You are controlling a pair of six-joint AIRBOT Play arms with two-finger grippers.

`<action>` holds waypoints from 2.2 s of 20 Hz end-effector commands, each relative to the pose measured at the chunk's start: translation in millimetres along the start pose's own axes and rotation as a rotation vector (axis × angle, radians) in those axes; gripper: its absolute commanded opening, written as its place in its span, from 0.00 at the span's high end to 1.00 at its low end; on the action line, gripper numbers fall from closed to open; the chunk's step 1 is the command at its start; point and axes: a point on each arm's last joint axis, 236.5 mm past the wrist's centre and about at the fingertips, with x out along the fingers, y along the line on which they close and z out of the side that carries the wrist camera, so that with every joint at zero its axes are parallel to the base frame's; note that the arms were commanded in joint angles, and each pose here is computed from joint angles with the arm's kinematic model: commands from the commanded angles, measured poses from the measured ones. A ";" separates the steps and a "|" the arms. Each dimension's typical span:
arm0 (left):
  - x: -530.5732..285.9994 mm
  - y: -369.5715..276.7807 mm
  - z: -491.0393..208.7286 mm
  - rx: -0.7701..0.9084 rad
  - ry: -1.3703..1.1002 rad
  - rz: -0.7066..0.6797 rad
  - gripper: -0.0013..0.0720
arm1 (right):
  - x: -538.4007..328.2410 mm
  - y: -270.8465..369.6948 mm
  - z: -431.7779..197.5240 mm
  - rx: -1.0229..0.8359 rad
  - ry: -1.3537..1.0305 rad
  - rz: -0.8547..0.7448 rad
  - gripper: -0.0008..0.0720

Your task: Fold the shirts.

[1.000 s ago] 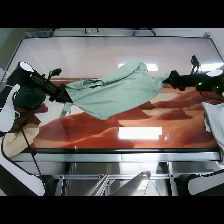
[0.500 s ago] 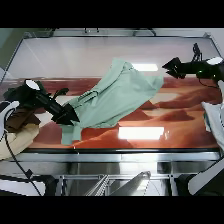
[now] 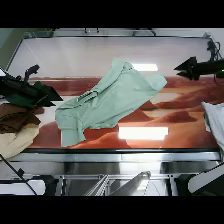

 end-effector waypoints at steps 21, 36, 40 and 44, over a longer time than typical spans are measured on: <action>48.3 34.8 81.4 0.120 0.135 0.114 0.01 | 58.2 -44.1 -49.1 0.163 0.052 -0.043 0.41; 90.6 101.0 42.9 0.040 0.332 0.214 0.43 | 47.5 -78.9 -13.9 0.233 -0.103 -0.112 0.41; 98.7 80.2 52.6 0.171 0.335 0.206 0.95 | 62.9 -95.4 -0.7 0.291 -0.096 -0.101 0.41; 94.9 48.7 77.3 0.209 0.243 0.128 0.95 | 92.7 -84.5 -1.1 0.311 -0.036 -0.025 0.46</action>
